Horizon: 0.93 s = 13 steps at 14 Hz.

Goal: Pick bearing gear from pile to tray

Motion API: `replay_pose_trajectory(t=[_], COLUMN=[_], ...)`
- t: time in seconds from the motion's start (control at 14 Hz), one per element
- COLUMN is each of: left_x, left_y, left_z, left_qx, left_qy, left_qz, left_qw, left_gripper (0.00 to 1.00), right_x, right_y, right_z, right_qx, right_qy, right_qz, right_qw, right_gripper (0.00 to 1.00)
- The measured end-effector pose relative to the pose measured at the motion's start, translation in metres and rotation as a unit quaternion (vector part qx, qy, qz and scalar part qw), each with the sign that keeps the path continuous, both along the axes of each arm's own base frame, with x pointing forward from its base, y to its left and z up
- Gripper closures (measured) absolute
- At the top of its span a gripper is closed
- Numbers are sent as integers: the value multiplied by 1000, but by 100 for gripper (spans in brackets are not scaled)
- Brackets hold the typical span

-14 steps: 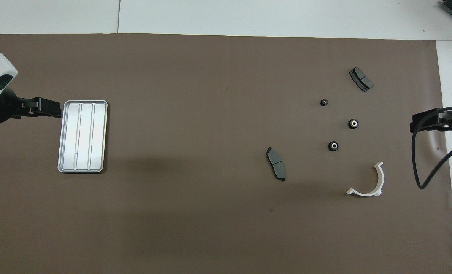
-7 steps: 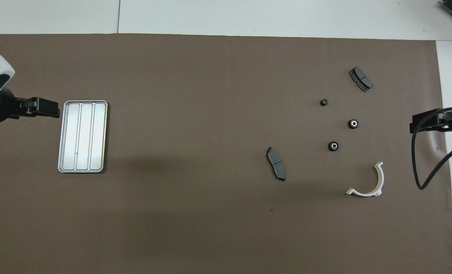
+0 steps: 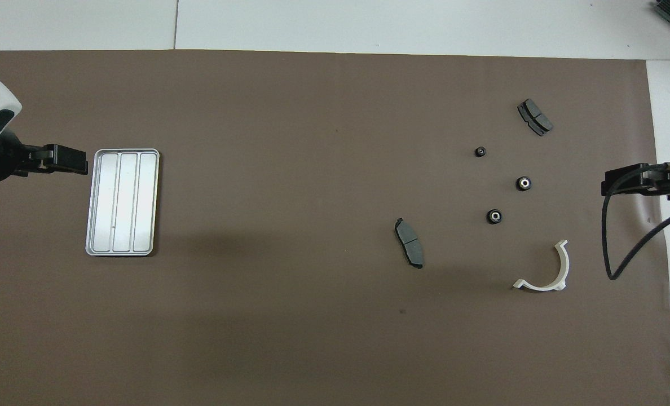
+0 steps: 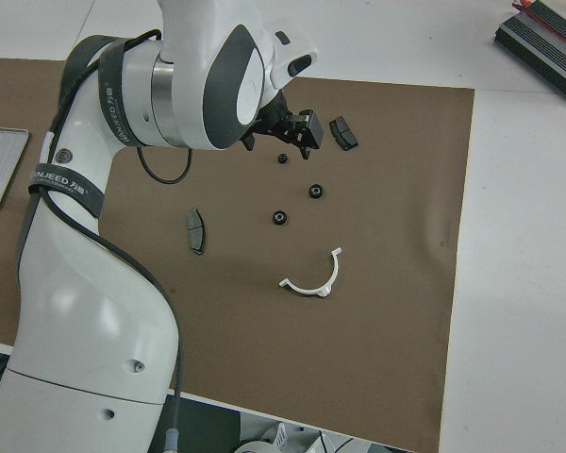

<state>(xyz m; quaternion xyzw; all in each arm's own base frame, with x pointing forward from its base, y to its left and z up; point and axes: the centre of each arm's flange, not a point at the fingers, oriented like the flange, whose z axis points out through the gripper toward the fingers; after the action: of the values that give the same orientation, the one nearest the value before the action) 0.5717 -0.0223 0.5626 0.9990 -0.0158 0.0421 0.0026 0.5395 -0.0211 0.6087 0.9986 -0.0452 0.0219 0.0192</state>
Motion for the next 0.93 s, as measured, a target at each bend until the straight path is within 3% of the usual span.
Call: replay_pose_trajectory(t=[0.28,0.64,0.93], left_x=[0,0,0], left_y=[0,0,0], left_z=[0,0,0], left_qx=[0,0,0], left_qy=[0,0,0], left_qz=[0,0,0], left_qw=[1000,1000,1000], left_gripper=[0,0,0], right_x=[19,81,125], right_y=[1,9,41], right_z=[-16,-86,-167], right_qx=[-2,-7,-3], right_qy=[-22,-21,-42], right_qz=[2,10,39], right_qw=[1000,1000,998], right_gripper=[0,0,0])
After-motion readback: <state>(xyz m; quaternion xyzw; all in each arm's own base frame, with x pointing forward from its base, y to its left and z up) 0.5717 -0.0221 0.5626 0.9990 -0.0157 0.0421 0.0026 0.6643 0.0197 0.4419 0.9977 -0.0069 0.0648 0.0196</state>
